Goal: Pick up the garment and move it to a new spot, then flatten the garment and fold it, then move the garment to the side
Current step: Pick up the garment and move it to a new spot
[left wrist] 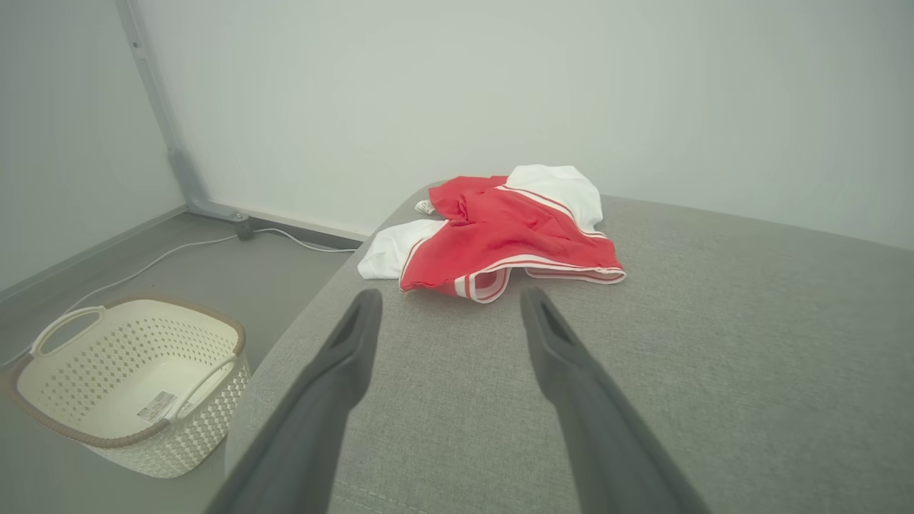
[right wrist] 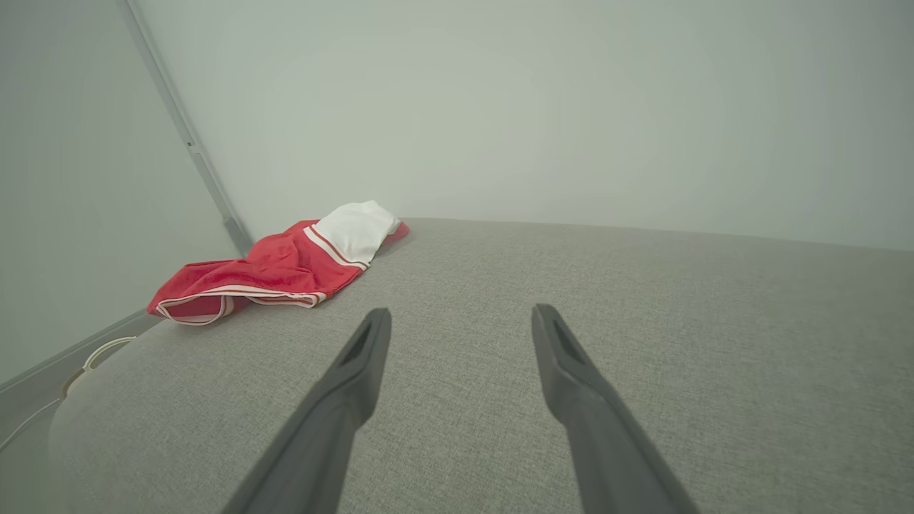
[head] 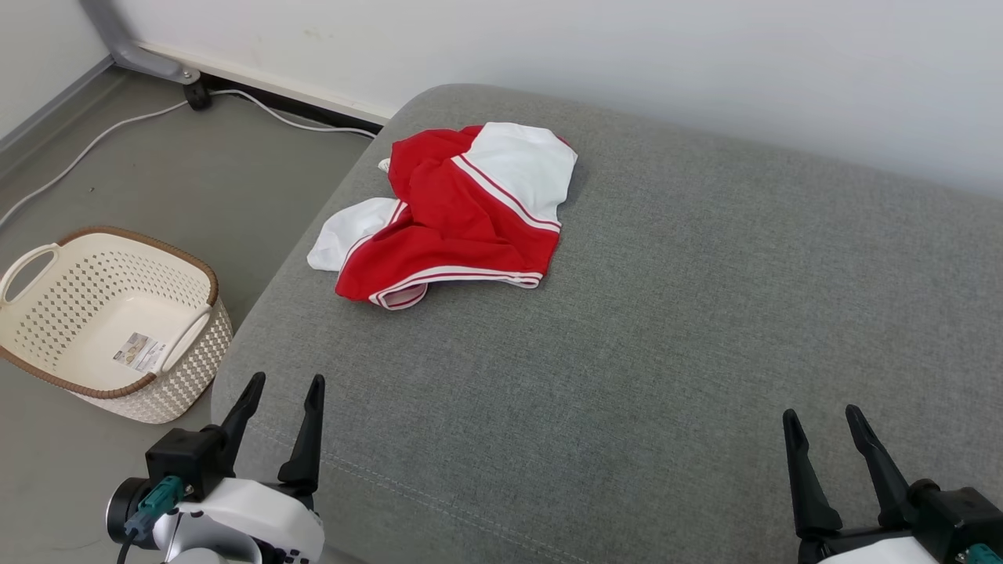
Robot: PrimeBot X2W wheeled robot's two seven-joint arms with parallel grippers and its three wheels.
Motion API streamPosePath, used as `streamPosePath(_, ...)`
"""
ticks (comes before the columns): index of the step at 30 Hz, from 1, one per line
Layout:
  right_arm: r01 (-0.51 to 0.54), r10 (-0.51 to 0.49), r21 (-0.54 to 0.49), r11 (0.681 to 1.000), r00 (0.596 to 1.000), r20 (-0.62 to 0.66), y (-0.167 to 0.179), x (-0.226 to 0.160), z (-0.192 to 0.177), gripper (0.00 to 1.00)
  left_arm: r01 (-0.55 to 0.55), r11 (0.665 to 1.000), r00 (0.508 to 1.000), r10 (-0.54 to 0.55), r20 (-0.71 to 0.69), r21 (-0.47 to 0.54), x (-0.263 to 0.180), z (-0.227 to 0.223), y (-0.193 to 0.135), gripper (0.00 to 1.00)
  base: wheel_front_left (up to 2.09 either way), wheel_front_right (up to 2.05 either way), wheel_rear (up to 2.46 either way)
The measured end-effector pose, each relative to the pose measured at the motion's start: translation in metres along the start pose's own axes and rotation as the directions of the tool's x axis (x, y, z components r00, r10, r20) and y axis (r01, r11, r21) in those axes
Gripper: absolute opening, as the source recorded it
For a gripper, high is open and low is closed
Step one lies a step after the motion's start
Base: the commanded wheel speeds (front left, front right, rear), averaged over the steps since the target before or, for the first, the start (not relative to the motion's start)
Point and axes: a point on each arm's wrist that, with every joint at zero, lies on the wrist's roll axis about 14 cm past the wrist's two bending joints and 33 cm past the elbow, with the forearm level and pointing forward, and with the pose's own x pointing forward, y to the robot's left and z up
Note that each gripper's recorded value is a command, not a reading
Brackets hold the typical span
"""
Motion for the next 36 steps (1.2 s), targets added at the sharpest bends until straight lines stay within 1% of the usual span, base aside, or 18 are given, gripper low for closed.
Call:
streamPosePath(4,0.004,-0.004,0.002,1.0,1.0,-0.004,-0.002,0.001,-0.002,1.0,0.006,1.0,1.0,-0.006,-0.018,0.002,0.008,-0.004,0.002,1.0,0.0,0.0,0.0)
streamPosePath(8,0.012,-0.012,0.0,1.0,1.0,-0.01,-0.007,0.005,-0.004,1.0,0.025,1.0,0.999,-0.024,-0.036,0.014,0.025,-0.005,0.003,1.0,0.0,0.0,0.0)
streamPosePath(19,0.06,-0.059,0.002,0.998,0.997,-0.047,-0.034,0.019,-0.021,1.0,0.085,0.995,0.98,-0.075,-0.182,0.044,0.09,-0.034,0.004,1.0,0.0,0.0,0.0)
streamPosePath(24,0.095,-0.095,-0.003,0.995,0.993,-0.065,-0.051,0.023,-0.03,1.0,0.101,0.994,0.96,-0.084,-0.269,0.049,0.115,-0.058,-0.002,1.0,0.0,0.0,0.0)
streamPosePath(28,0.122,-0.121,0.003,0.993,0.99,-0.078,-0.061,0.022,-0.037,1.0,0.11,0.992,0.94,-0.084,-0.33,0.06,0.126,-0.077,-0.005,1.0,0.0,0.0,0.0)
streamPosePath(32,0.136,-0.136,0.005,0.991,0.987,-0.083,-0.068,0.022,-0.04,1.0,0.131,0.989,0.917,-0.095,-0.387,0.066,0.129,-0.092,-0.011,1.0,0.0,0.0,0.0)
streamPosePath(36,0.145,-0.143,0.011,0.989,0.986,-0.087,-0.071,0.022,-0.043,1.0,0.161,0.985,0.877,-0.117,-0.467,0.057,0.123,-0.108,-0.016,1.0,0.0,0.0,0.0)
